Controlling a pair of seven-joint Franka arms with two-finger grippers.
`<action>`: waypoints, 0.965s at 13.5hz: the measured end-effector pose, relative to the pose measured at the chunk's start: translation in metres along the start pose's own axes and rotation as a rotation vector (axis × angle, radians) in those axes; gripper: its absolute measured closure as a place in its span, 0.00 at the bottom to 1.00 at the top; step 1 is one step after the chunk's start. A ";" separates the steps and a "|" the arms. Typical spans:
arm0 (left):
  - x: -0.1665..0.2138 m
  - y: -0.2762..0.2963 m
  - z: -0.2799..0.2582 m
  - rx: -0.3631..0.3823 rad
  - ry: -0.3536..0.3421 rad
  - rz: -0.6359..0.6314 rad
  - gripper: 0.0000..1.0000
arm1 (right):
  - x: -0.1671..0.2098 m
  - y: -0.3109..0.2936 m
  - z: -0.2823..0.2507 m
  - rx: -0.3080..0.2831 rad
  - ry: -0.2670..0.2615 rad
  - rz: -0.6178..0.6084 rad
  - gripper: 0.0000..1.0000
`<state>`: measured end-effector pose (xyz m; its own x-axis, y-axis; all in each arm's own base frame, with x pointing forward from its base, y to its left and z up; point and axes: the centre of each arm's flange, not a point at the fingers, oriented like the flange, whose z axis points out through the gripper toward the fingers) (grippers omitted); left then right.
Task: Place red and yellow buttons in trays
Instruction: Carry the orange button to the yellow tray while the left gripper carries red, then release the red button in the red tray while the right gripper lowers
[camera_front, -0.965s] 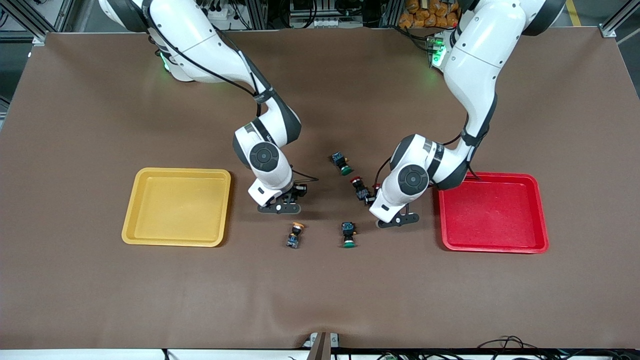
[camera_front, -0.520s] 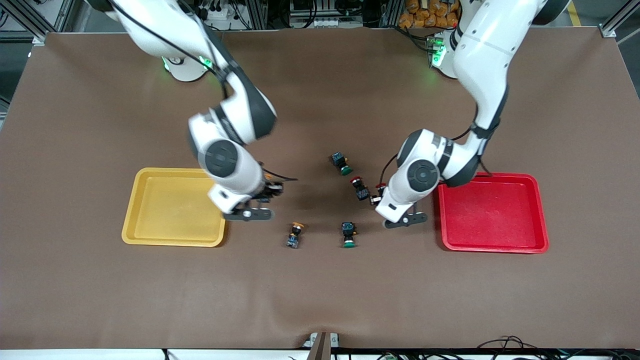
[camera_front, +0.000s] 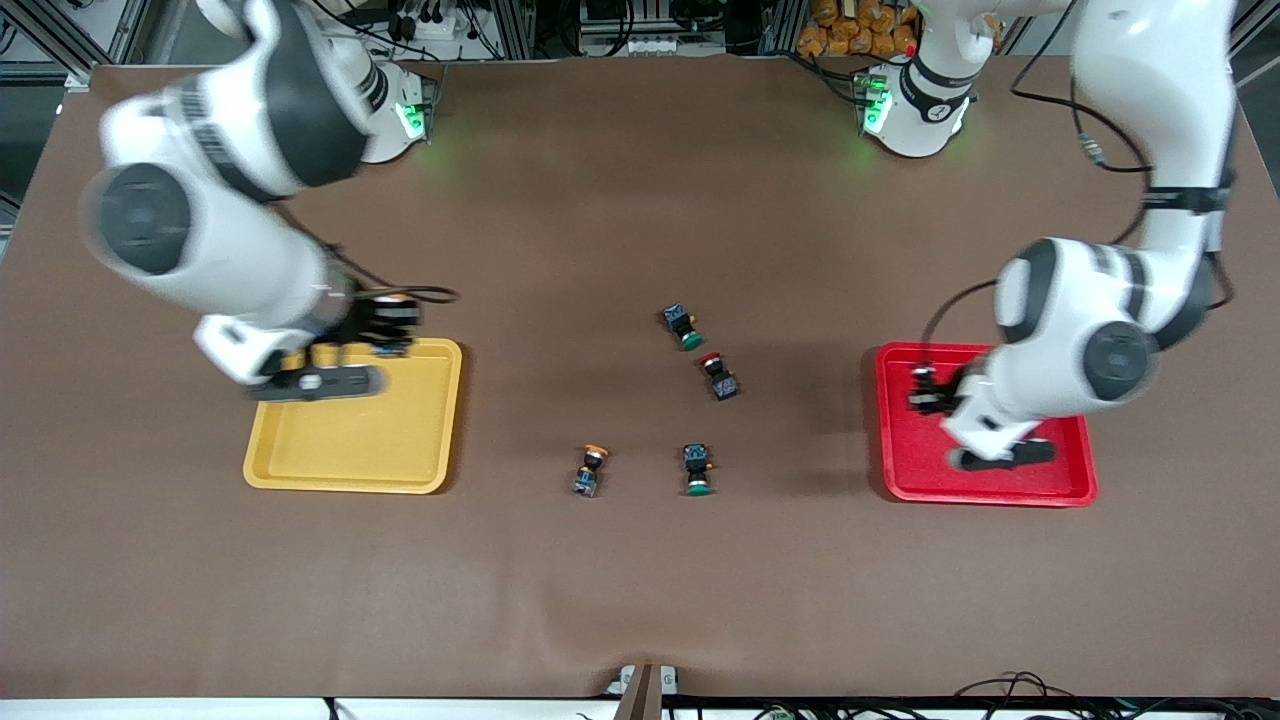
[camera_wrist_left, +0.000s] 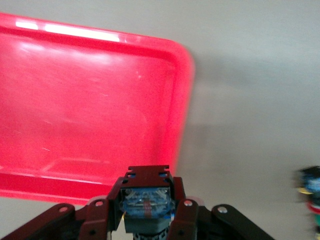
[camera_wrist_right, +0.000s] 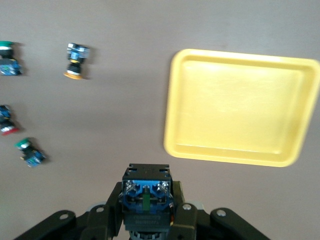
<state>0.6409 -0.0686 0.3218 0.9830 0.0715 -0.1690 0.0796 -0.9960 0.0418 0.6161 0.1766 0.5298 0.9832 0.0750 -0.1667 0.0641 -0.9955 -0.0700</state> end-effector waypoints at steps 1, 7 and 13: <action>0.005 -0.027 0.007 0.025 0.003 0.016 0.59 | 0.003 0.035 -0.004 0.005 -0.003 -0.005 0.59; 0.034 -0.118 0.077 0.079 0.066 0.105 0.59 | 0.021 0.222 0.091 0.015 0.039 -0.038 0.59; 0.039 -0.153 0.127 0.056 0.110 0.142 0.52 | 0.016 0.234 0.261 -0.018 0.096 -0.015 0.59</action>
<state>0.6462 0.0800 0.1834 0.9961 -0.0678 -0.0564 -0.0678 -0.9977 0.0024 0.6018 -0.0398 0.2541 0.9939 0.0847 -0.0711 0.0810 -0.9953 -0.0540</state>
